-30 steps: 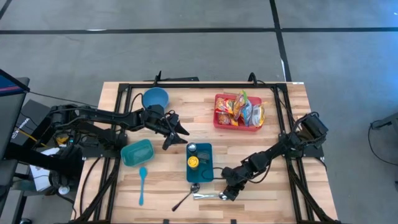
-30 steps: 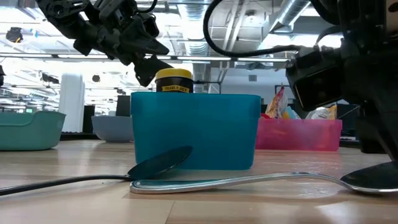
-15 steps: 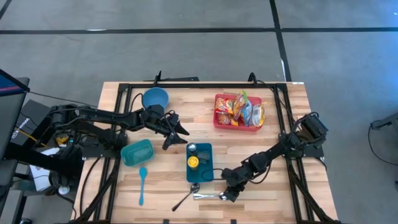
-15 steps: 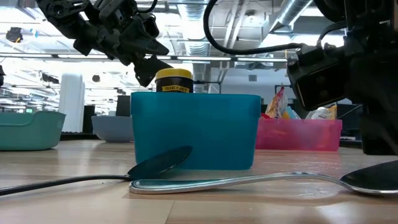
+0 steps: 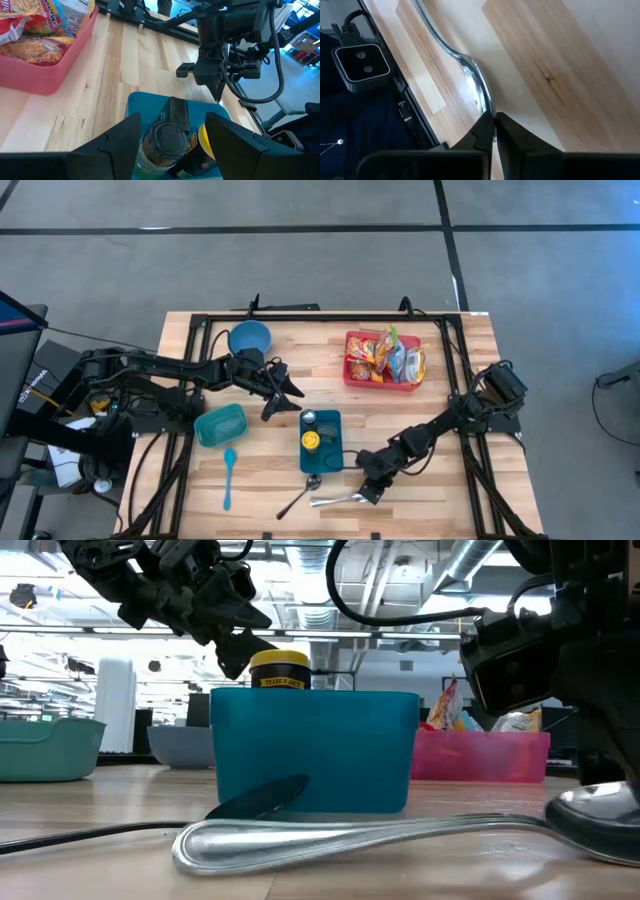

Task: Pick & Place Food Item
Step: Put the silver spoon into the green bin

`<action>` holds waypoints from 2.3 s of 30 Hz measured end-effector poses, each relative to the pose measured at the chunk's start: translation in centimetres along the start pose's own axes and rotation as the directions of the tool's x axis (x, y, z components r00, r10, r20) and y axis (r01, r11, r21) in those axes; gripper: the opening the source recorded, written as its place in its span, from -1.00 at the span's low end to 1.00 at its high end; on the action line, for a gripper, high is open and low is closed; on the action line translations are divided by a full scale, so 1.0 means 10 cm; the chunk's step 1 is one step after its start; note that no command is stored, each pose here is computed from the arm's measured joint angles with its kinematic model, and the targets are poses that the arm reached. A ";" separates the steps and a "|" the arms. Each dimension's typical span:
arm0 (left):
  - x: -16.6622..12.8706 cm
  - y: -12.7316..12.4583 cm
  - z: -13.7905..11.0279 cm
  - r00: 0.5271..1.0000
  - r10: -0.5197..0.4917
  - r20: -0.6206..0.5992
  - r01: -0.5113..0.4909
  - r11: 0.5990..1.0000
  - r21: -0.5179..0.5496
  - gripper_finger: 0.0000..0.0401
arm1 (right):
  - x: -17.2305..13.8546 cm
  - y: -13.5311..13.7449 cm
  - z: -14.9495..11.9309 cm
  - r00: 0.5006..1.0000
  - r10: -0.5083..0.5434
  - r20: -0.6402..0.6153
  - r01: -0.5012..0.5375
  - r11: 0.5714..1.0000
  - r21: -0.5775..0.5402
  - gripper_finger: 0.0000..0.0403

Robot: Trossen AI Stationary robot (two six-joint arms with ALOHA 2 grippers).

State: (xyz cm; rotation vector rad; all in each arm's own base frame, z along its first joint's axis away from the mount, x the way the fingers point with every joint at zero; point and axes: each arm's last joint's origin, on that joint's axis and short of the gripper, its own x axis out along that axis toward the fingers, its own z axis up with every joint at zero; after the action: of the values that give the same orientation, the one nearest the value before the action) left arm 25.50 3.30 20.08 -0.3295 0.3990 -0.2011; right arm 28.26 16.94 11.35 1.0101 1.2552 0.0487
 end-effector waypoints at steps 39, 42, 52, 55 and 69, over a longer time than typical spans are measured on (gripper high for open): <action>0.00 0.00 0.00 1.000 -0.001 0.003 0.001 1.000 0.002 0.09 | -0.09 0.35 0.03 0.987 -0.075 0.144 0.125 0.915 -0.383 -1.00; 0.00 0.00 0.00 1.000 -0.001 0.003 0.001 1.000 0.002 0.09 | -0.13 0.43 0.06 0.974 -0.126 0.189 0.195 0.891 -0.410 -1.00; 0.00 0.00 0.00 1.000 -0.001 0.004 0.001 1.000 0.002 0.09 | -0.25 0.68 0.09 0.946 -0.165 0.281 0.294 0.804 -0.517 -1.00; 0.00 0.00 0.00 1.000 -0.001 0.004 0.001 1.000 0.002 0.09 | -0.29 0.75 0.07 0.934 -0.175 0.311 0.325 0.780 -0.536 -1.00; 0.00 0.00 0.01 1.000 0.003 0.010 -0.003 1.000 0.005 0.09 | -0.56 1.03 0.01 0.738 -0.338 0.583 0.647 0.600 -0.471 -1.00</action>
State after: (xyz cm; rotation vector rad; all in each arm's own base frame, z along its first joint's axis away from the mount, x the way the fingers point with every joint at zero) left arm 25.54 3.33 20.16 -0.3251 0.3890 -0.1970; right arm 31.20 19.94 22.36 -0.0053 0.9413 -0.1766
